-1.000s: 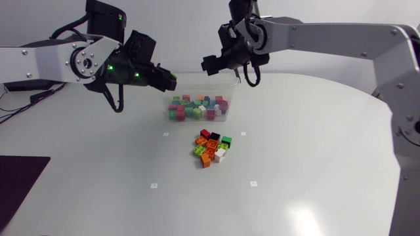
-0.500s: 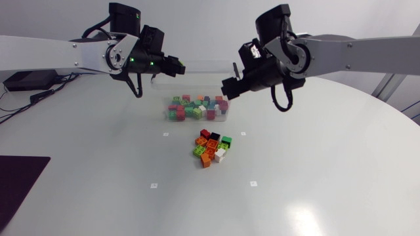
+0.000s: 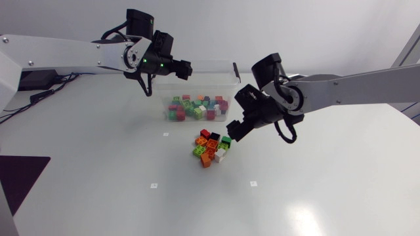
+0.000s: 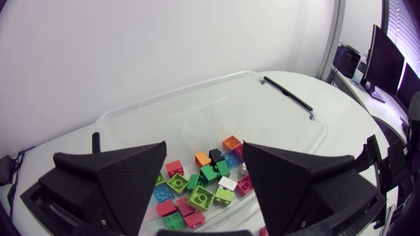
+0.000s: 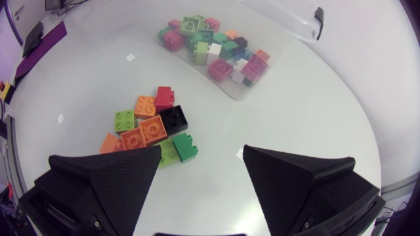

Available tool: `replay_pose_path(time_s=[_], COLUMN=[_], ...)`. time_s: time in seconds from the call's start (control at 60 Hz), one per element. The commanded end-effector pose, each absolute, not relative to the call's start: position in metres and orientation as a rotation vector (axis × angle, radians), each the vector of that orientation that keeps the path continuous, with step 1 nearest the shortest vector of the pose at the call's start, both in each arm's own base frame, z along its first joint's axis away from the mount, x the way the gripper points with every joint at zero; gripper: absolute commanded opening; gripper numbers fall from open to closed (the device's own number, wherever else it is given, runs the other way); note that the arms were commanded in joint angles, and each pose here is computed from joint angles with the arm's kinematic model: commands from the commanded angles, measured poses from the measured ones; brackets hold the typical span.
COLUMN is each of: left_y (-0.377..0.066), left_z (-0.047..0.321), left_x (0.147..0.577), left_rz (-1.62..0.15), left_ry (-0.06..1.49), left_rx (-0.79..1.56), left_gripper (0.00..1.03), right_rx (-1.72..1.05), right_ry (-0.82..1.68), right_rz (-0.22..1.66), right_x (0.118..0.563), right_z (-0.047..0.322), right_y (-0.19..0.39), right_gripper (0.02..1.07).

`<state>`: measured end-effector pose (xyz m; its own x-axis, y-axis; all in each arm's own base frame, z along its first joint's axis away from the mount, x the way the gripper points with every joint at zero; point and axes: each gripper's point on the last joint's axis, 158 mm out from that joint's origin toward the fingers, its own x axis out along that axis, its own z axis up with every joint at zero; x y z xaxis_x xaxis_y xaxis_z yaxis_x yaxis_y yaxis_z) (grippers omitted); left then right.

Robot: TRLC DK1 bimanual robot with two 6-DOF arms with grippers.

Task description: Place the duplo bricks in the container

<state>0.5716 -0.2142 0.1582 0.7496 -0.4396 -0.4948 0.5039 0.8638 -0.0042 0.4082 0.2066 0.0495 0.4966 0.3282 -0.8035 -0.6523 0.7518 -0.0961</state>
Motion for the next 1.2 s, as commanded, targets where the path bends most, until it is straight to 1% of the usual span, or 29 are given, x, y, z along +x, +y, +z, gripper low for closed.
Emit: replay_pose_path(time_s=[0.0,0.2,0.383,0.617,0.767,0.85,0.883,0.933,0.967,1.05,1.1,1.183], left_y=[-0.214,-0.196,-0.170,-0.158,-0.155,-0.159,-0.164,-0.167,-0.170,-0.175,-0.178,-0.181], left_z=[0.177,0.201,0.208,0.207,0.197,0.183,0.170,0.163,0.153,0.141,0.130,0.122], left_x=[0.563,0.512,0.472,0.430,0.412,0.400,0.391,0.385,0.378,0.369,0.361,0.356], left_rz=[-0.534,-0.549,-0.547,-0.576,-0.595,-0.622,-0.650,-0.667,-0.690,-0.717,-0.744,-0.761], left_ry=[0.483,0.462,0.495,0.505,0.527,0.558,0.581,0.595,0.615,0.639,0.664,0.684], left_rx=[0.156,0.232,0.302,0.347,0.363,0.388,0.414,0.425,0.447,0.467,0.489,0.500], left_gripper=[0.95,0.95,0.95,0.95,0.95,0.95,0.95,0.95,0.95,0.95,0.95,0.95], right_rx=[-0.476,-0.519,-0.525,-0.520,-0.525,-0.530,-0.531,-0.535,-0.537,-0.544,-0.549,-0.555], right_ry=[0.902,0.922,0.929,0.931,0.939,0.950,0.954,0.957,0.961,0.968,0.974,0.985], right_rz=[0.660,0.723,0.734,0.706,0.703,0.708,0.712,0.719,0.725,0.728,0.728,0.723], right_x=[0.409,0.417,0.427,0.445,0.446,0.443,0.441,0.439,0.438,0.437,0.438,0.440], right_z=[0.022,-0.001,-0.010,-0.015,-0.017,-0.020,-0.022,-0.025,-0.027,-0.031,-0.035,-0.041], right_y=[0.208,0.217,0.218,0.206,0.200,0.199,0.200,0.203,0.206,0.210,0.211,0.211], right_gripper=[0.92,0.92,0.92,0.91,0.91,0.91,0.91,0.87,0.86,0.81,0.81,0.81])
